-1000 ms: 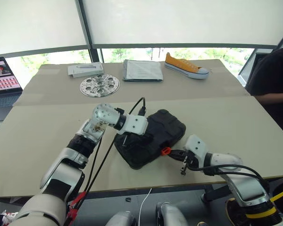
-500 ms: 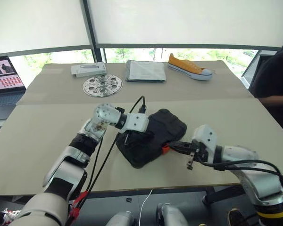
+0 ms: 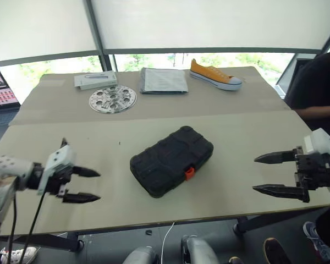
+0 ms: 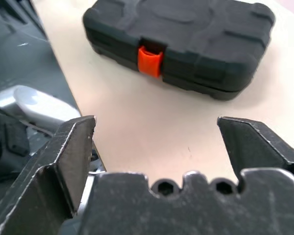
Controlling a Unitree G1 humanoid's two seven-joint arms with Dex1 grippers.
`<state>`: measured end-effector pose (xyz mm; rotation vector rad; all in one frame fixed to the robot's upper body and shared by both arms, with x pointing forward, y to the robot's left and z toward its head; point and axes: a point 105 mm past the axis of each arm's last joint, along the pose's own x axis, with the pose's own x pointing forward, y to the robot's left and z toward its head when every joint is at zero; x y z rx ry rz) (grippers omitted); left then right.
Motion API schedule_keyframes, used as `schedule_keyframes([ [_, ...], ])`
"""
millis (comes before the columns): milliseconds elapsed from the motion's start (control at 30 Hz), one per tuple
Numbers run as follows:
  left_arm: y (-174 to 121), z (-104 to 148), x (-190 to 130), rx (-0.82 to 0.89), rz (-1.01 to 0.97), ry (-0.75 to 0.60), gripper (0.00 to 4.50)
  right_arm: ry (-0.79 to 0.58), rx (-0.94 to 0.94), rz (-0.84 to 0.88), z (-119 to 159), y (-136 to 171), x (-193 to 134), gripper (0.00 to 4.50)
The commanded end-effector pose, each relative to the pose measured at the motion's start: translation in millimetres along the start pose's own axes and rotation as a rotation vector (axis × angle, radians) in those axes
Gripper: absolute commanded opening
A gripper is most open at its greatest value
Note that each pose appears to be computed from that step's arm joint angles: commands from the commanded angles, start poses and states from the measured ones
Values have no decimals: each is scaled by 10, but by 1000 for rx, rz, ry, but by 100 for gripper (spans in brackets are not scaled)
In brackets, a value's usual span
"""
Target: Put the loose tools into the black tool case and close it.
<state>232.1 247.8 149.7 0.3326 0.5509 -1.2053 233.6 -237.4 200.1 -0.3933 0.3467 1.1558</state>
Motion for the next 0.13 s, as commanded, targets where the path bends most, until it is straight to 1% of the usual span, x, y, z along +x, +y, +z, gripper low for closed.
schedule_keyframes([
  [33,-6,210,-20,38,72,-87,401,-13,-43,21,77,-74,-28,444],
  [133,-14,209,9,57,90,-87,401,-21,-54,33,94,-118,24,444],
])
